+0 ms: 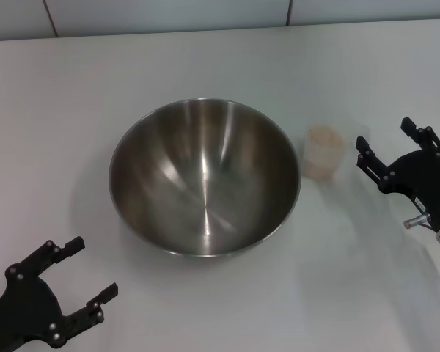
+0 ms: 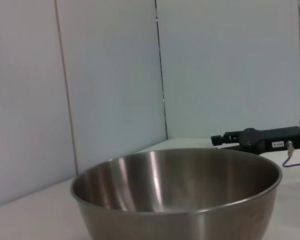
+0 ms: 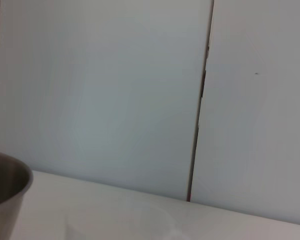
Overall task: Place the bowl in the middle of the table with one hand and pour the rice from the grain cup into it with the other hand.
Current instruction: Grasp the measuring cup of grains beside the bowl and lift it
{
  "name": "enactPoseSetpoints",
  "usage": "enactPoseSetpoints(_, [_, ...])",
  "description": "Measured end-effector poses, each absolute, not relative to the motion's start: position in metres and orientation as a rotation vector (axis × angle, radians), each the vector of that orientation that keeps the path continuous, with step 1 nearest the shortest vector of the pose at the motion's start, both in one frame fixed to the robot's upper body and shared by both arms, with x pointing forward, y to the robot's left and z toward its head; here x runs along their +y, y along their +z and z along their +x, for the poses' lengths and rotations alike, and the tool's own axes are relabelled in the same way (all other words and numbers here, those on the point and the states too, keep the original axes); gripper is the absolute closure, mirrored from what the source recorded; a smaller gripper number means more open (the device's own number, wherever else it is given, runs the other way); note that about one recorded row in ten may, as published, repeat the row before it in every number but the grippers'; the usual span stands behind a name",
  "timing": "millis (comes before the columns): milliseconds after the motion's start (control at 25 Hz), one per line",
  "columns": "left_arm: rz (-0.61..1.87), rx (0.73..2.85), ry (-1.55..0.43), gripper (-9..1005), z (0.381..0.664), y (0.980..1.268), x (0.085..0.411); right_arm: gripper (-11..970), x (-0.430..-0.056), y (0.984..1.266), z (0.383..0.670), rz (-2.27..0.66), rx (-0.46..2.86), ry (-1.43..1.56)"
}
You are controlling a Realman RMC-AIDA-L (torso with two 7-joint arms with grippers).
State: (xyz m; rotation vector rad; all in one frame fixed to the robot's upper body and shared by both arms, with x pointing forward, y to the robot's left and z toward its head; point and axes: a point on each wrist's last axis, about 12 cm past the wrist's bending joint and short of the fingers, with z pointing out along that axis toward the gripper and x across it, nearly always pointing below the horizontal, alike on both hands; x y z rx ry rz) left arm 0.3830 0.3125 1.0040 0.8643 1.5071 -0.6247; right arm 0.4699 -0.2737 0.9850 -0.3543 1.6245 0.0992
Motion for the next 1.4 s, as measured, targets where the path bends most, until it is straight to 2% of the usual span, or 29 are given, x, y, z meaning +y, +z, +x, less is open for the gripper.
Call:
enactPoseSetpoints(840, [0.860,1.507,-0.630,204,0.380,1.004,0.314,173,-0.269,0.987,0.485,-0.367,1.637,0.096])
enactPoseSetpoints(1400, [0.854,1.514,-0.634,204,0.378,1.003,0.314,260,-0.266,0.990,0.489,-0.368,1.626,0.103])
